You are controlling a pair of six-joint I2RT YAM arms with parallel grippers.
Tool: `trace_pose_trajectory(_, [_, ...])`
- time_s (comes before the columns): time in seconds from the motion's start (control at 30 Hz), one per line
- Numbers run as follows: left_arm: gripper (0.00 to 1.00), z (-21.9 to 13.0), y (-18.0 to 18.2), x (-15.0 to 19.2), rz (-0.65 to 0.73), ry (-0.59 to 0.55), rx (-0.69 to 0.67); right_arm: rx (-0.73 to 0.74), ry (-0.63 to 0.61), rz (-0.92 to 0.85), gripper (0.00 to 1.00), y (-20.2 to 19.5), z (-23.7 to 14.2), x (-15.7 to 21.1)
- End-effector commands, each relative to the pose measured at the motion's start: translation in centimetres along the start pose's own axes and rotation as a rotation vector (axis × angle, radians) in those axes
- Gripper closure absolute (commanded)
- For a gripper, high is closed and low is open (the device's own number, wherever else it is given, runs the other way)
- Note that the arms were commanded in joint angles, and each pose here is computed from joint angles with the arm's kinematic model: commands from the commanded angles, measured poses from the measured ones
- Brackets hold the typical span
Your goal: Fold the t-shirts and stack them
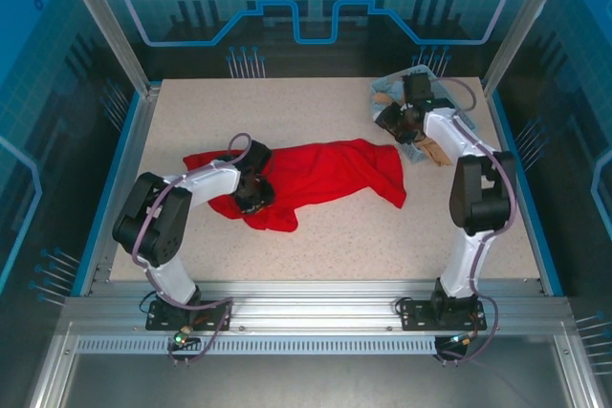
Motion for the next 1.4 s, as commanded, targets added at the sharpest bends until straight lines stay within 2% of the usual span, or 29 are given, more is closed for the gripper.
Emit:
trace_pose_trajectory(0.0, [0.77,0.3,3.1,1.3,-0.021,0.034,-0.159,0.057,-0.012,0.054,0.54,-0.5,2.4,-1.2])
trace_pose_trajectory(0.17, [0.76,-1.6,1.7,0.5,-0.018,-0.01,-0.09,0.084,-0.065,0.126,0.55,-1.6,4.0,-5.0])
trace_pose_trajectory(0.5, [0.74,-5.5,0.8,0.5,-0.005,-0.093,-0.006,0.068,-0.177,0.336,0.54,-5.7,4.0,-12.2])
trace_pose_trajectory(0.67, [0.68,-7.2,1.8,1.3,-0.005,-0.121,-0.002,0.039,-0.187,0.294,0.53,-5.4,2.7,-13.9])
trace_pose_trajectory(0.77, [0.61,-7.9,2.7,2.2,-0.021,-0.113,-0.002,-0.006,-0.191,0.212,0.51,-3.8,0.1,-13.7])
trace_pose_trajectory(0.83, [0.56,-8.0,3.3,3.0,-0.042,-0.082,0.0,-0.022,-0.191,0.166,0.49,-3.0,-2.0,-12.6])
trace_pose_trajectory(0.93, [0.54,-7.5,4.4,4.6,-0.068,-0.007,-0.012,-0.028,-0.189,0.137,0.47,-2.8,-5.4,-9.4])
trace_pose_trajectory(1.07, [0.54,-6.3,5.9,6.4,-0.113,0.058,-0.029,-0.035,-0.125,0.099,0.45,-4.2,-8.1,-2.5])
trace_pose_trajectory(1.2, [0.53,-4.9,5.8,6.2,-0.14,0.045,0.017,-0.012,-0.052,0.024,0.43,-6.8,-8.7,4.6])
trace_pose_trajectory(1.37, [0.51,-4.3,4.3,4.3,-0.174,0.01,0.088,0.037,0.097,-0.054,0.41,-9.9,-7.3,10.4])
Point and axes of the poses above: each hand's point on the last joint's axis, 136 mm out from that joint toward the fingers, its own z axis out along the fingers, its own y axis along the line the jaws close on, x = y × z, the point moved 6 cm from there along -z, back along the fingers, and after that the axes turned 5 degrees about z, right-handed, at the moved point
